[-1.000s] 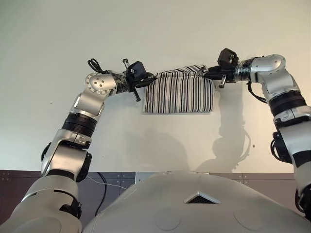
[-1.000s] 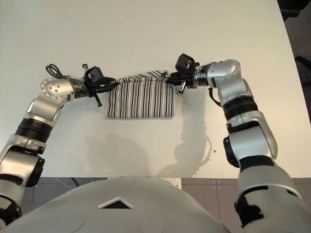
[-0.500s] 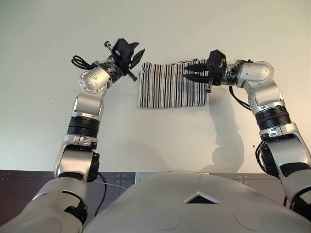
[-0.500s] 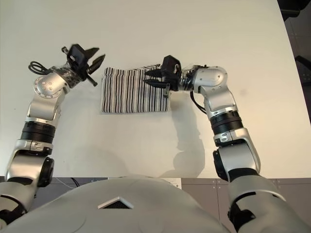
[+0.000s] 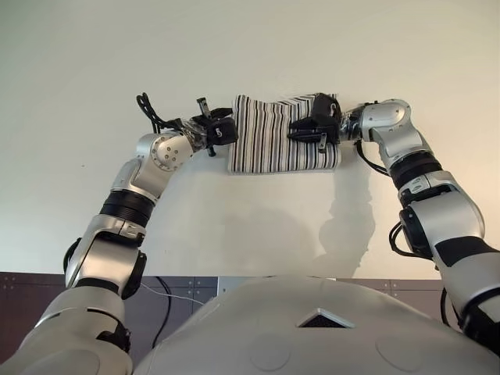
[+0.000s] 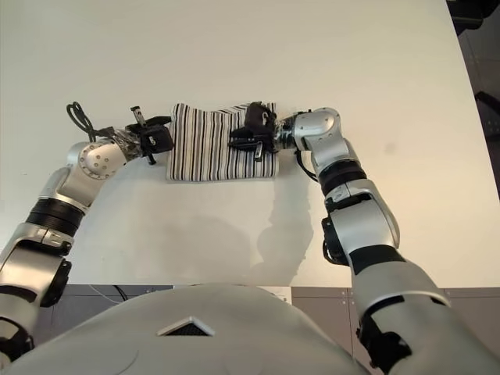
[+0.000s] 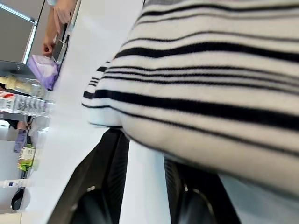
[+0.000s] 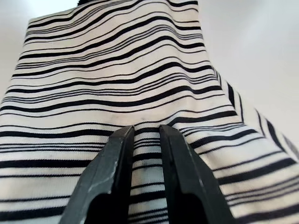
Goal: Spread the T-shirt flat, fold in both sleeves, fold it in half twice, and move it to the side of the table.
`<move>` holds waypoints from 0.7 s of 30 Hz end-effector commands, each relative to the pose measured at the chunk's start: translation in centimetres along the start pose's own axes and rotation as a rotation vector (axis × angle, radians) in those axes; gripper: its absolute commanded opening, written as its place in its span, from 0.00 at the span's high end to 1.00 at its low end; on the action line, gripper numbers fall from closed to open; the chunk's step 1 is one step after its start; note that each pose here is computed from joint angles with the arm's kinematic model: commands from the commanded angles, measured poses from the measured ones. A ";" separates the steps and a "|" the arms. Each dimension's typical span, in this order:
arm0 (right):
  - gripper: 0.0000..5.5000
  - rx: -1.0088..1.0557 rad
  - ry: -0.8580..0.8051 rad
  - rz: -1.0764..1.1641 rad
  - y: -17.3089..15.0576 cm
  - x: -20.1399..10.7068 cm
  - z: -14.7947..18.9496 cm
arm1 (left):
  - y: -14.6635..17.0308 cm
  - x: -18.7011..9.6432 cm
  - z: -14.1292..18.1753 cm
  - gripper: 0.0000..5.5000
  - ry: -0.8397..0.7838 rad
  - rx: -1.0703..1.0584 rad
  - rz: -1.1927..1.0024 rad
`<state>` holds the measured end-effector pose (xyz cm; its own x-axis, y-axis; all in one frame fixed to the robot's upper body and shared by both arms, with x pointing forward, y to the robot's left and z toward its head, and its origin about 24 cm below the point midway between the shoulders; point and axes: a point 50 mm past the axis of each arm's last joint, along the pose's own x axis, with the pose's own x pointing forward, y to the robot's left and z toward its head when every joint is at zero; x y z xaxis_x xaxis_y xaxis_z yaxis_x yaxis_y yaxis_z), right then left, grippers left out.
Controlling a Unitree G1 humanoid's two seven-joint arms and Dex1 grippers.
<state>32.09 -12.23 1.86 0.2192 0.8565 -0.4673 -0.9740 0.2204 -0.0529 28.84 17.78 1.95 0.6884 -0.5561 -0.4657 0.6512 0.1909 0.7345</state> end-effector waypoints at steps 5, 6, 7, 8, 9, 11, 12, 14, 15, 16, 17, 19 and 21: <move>0.82 0.499 0.343 -0.609 5.0 -13.5 -15.1 | 4.2 -2.5 -3.5 0.78 0.164 0.024 0.251; 0.82 0.578 0.370 -0.716 6.2 -15.4 -16.5 | 4.2 -2.7 -3.6 0.78 0.165 0.011 0.265; 0.82 0.645 0.393 -0.814 7.1 -16.9 -17.5 | 3.9 -2.9 -3.7 0.78 0.167 -0.001 0.274; 0.82 0.719 0.417 -0.937 8.1 -18.4 -18.4 | 3.5 -2.9 -3.6 0.78 0.161 -0.016 0.278; 0.82 0.796 0.443 -1.075 9.0 -19.9 -19.3 | 3.1 -2.7 -3.4 0.78 0.153 -0.028 0.277; 0.82 0.918 0.473 -1.293 10.5 -21.8 -20.4 | 2.6 -2.5 -2.9 0.78 0.135 -0.044 0.274; 0.82 0.954 0.478 -1.352 11.1 -22.2 -20.7 | 2.4 -2.3 -2.7 0.78 0.127 -0.045 0.271; 0.82 0.967 0.484 -1.401 11.5 -22.0 -21.0 | 2.4 -2.2 -2.4 0.78 0.118 -0.046 0.273; 0.82 0.965 0.485 -1.414 11.3 -21.8 -21.0 | 2.4 -2.2 -2.4 0.78 0.119 -0.048 0.276; 0.82 0.965 0.480 -1.425 11.1 -21.5 -20.9 | 2.4 -2.2 -2.3 0.78 0.119 -0.055 0.283; 0.82 0.953 0.464 -1.436 10.6 -21.2 -20.7 | 2.3 -2.2 -2.2 0.78 0.115 -0.065 0.291; 0.82 0.869 0.431 -1.457 8.8 -20.9 -19.7 | 1.8 -2.2 -1.7 0.78 0.096 -0.094 0.314; 0.82 0.713 0.382 -1.496 5.8 -21.3 -17.7 | 1.4 -2.5 -1.0 0.78 0.069 -0.145 0.388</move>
<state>23.03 -38.99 -0.20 0.8263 -0.4079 -0.3884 0.3282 0.9091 -0.2565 28.99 20.67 3.44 0.8839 -0.3842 -0.2665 0.4229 0.4135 0.8063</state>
